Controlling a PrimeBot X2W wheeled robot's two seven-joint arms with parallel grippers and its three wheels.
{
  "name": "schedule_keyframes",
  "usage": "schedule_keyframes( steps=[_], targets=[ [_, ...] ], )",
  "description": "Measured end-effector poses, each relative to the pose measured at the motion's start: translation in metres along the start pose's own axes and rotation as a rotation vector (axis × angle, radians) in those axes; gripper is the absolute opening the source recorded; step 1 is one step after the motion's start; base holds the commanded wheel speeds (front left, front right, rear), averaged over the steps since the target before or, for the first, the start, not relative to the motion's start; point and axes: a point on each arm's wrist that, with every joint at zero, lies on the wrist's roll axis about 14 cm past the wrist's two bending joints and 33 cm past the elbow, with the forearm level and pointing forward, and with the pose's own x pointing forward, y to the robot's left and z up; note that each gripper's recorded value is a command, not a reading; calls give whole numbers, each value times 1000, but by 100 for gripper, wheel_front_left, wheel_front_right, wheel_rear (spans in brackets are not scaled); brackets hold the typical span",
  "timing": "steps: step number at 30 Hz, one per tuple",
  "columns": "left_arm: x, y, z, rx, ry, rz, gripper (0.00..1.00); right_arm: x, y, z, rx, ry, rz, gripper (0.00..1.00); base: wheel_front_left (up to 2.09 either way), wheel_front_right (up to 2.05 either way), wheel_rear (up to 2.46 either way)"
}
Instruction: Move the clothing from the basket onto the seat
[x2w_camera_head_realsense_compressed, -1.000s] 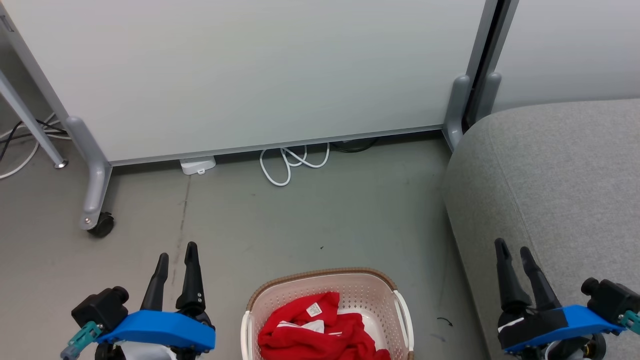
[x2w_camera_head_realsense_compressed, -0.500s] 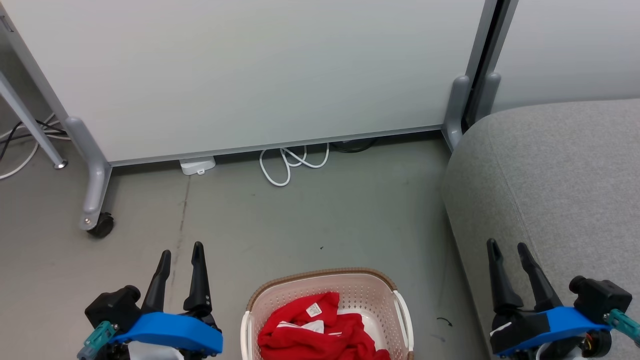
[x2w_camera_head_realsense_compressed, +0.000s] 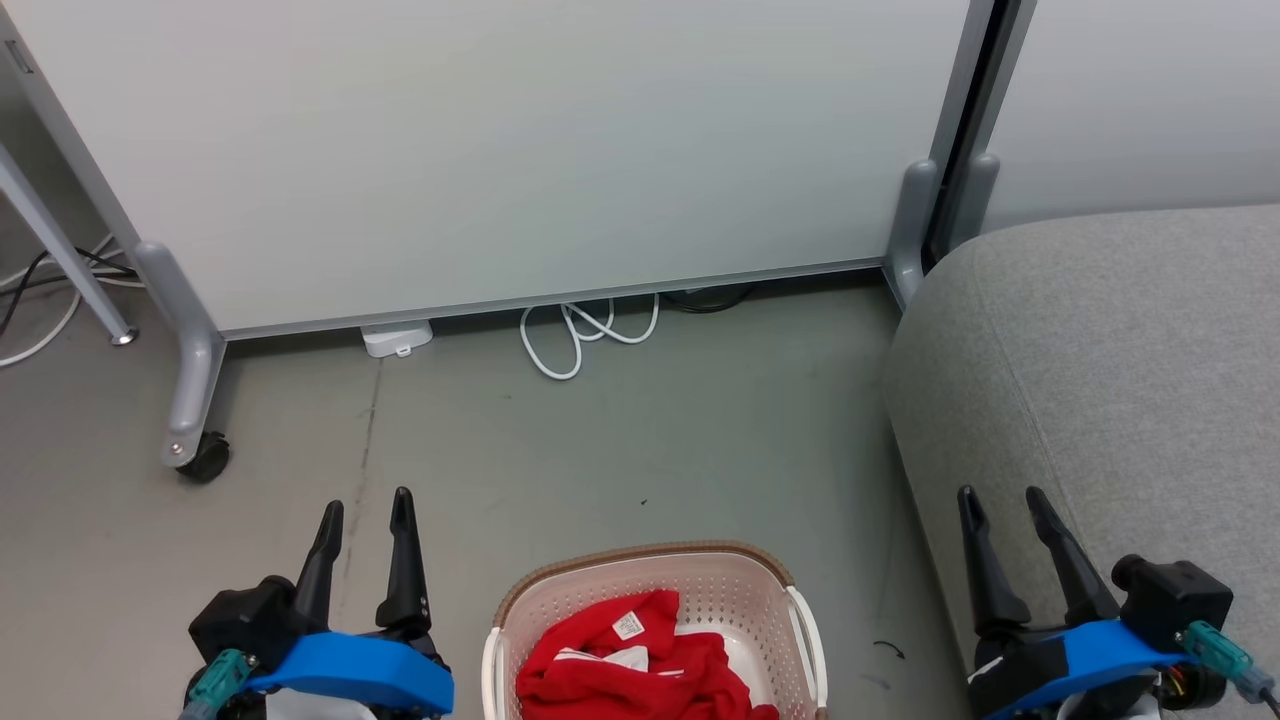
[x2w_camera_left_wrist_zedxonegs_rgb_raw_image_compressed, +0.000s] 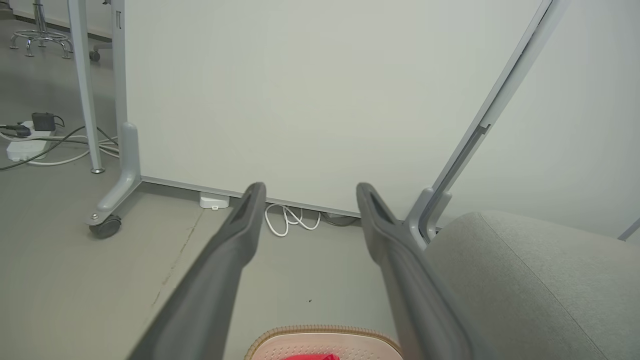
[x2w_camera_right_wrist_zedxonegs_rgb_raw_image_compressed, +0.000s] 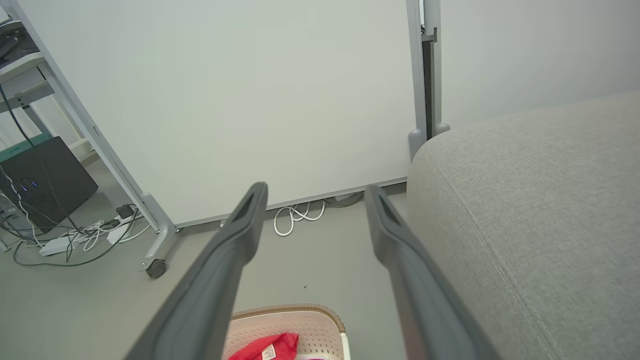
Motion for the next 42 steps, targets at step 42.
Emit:
schedule_keyframes(
  steps=[42],
  targets=[
    [-4, -3, -7, 138, -17, -20, 100, 0, 10, 0, -221, -20, 61, 100, 0, 0, 0]
  ],
)
